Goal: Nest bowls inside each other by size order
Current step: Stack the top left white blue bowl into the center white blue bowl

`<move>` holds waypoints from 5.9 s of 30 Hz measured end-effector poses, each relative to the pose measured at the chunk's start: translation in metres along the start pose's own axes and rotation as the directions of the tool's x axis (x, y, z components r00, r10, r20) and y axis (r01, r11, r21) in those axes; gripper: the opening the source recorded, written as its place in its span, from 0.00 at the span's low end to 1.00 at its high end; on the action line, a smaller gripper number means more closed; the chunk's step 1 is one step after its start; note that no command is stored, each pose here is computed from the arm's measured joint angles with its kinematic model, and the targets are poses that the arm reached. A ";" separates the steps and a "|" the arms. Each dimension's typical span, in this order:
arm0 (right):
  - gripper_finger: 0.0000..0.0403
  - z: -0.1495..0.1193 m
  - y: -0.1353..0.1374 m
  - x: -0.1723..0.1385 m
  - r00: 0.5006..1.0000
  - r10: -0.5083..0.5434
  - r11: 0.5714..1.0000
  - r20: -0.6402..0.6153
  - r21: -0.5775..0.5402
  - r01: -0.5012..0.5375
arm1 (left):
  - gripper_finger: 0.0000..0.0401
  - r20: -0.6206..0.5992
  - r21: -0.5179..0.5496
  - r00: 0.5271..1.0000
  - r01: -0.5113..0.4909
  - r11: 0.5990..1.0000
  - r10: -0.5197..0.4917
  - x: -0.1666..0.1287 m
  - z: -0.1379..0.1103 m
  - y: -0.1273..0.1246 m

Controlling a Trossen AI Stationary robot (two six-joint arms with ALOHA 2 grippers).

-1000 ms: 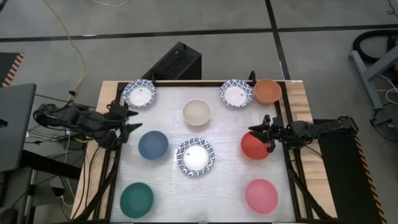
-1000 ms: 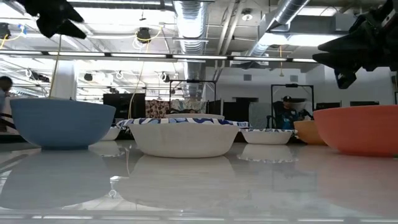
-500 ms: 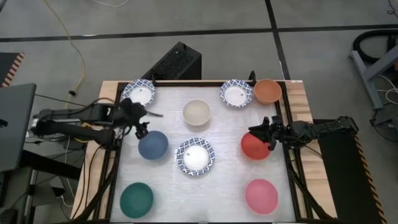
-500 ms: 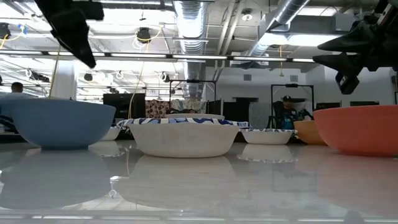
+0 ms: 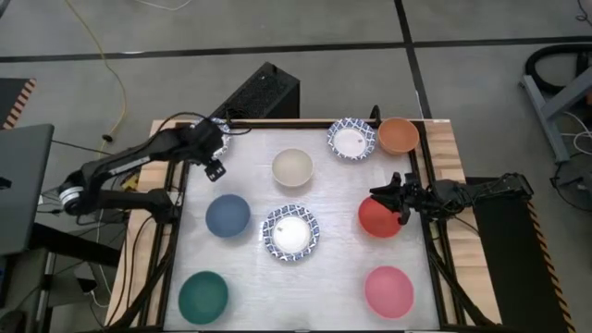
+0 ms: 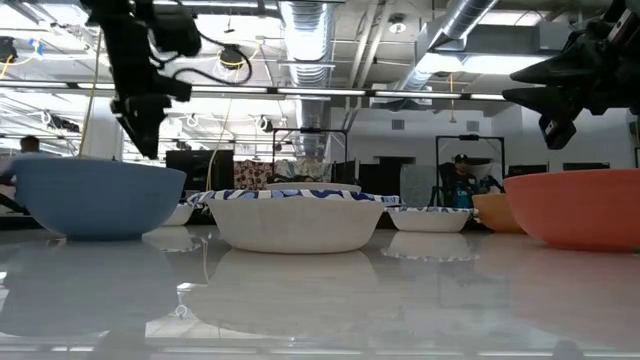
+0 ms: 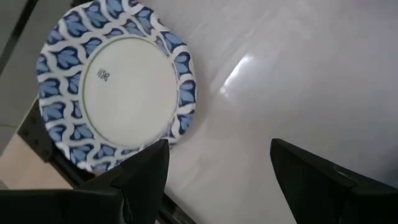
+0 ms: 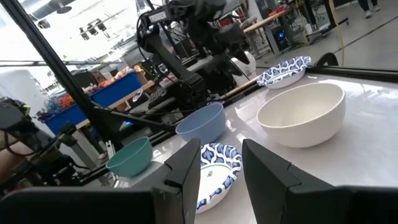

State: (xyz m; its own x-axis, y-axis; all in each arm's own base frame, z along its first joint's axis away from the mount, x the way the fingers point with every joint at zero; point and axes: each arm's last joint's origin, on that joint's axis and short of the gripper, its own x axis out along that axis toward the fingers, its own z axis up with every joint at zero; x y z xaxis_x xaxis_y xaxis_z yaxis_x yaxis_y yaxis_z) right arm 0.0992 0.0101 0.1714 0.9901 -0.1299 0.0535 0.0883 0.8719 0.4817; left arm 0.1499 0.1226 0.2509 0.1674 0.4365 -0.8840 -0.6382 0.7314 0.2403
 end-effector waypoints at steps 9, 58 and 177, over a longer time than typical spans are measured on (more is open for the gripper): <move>0.34 0.000 0.000 0.000 1.000 0.000 1.000 0.000 -0.023 0.000 | 0.67 -0.067 0.100 0.987 -0.138 0.985 0.145 0.031 0.014 -0.003; 0.34 -0.001 0.000 0.000 1.000 -0.004 1.000 -0.009 -0.026 0.004 | 0.14 -0.141 0.204 0.964 -0.194 0.960 0.225 0.085 0.008 -0.013; 0.34 0.031 0.010 -0.005 0.941 0.008 0.998 0.338 -0.054 0.010 | 0.00 0.549 0.740 0.804 -0.338 0.582 -0.231 -0.067 -0.028 -0.140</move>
State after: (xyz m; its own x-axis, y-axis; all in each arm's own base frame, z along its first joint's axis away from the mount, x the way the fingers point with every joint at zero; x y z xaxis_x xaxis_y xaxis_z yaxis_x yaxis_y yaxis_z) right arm 0.0913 0.0049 0.2027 0.8957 -0.2744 0.3500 0.1045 0.8948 0.4340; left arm 0.2066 -0.0235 0.2654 0.6941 0.4693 -0.5459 0.1280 0.6658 0.7351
